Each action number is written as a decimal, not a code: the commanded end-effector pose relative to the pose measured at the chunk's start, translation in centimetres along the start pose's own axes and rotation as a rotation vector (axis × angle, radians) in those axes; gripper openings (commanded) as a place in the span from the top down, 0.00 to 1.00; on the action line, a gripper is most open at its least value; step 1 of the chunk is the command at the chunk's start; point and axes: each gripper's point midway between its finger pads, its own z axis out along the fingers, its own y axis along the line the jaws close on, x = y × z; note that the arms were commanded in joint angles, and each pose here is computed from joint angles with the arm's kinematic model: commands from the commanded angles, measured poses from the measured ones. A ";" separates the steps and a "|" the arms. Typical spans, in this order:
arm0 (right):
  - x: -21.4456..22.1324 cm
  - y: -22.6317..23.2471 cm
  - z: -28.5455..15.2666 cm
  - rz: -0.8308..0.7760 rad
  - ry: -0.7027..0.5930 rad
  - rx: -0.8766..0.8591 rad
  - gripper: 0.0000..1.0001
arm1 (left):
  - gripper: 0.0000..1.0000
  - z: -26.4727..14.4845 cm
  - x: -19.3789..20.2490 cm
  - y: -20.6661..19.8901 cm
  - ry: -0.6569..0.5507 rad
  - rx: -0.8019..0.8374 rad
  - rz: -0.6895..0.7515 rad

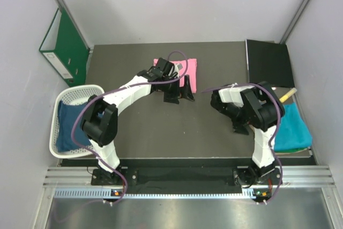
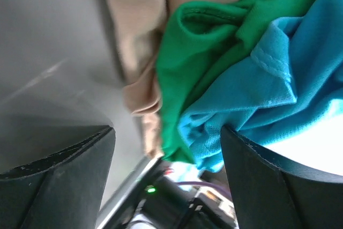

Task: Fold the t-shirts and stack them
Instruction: Put the neatly folded tshirt into the corner of the board with the right arm

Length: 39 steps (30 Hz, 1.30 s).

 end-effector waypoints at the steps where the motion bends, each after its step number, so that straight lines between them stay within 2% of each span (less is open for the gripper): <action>1: -0.3 0.5 1.1 0.031 0.010 0.082 0.18 | 0.01 -1.1 -2.4 -1.2 -0.049 0.067 0.052; 2: -0.4 0.7 1.2 0.031 0.011 0.084 0.18 | 0.01 -1.2 -2.4 -1.2 -0.045 0.074 0.048; 5: -1.1 1.3 1.8 0.029 0.017 0.090 0.26 | 0.01 -1.7 -2.9 -0.9 -0.055 0.077 0.041; 6: -1.3 1.3 2.0 0.018 0.023 0.085 0.37 | 0.01 -1.9 -3.1 -0.7 -0.060 0.077 0.042; 8: -1.9 1.5 2.5 0.023 0.027 0.062 0.50 | 0.01 -2.4 -3.3 -0.5 -0.067 0.075 0.042; 9: -2.4 2.0 2.7 0.020 0.022 0.027 0.65 | 0.01 -2.6 -3.5 -0.3 -0.072 0.076 0.042; 11: -2.9 2.1 3.0 0.037 0.027 0.000 0.79 | 0.01 -3.0 -3.6 0.0 -0.072 0.068 0.036; 12: -3.3 2.1 3.1 0.038 0.020 -0.006 0.95 | 0.01 -3.2 -3.8 0.3 -0.076 0.067 0.033; 13: -3.5 2.2 3.1 0.037 0.016 -0.007 0.99 | 0.01 -3.4 -3.8 0.5 -0.078 0.064 0.032; 21: -5.8 2.5 0.8 0.035 -0.078 -0.069 1.00 | 0.01 -4.8 -4.5 2.5 -0.090 0.040 0.014; 30: -7.7 3.3 -6.5 -0.013 -0.232 -0.147 1.00 | 0.01 -4.5 -4.8 3.6 -0.085 0.027 -0.004; 39: -8.5 9.3 -14.2 -0.158 -0.330 -0.290 1.00 | 0.01 -4.8 -6.2 3.8 -0.105 0.020 -0.004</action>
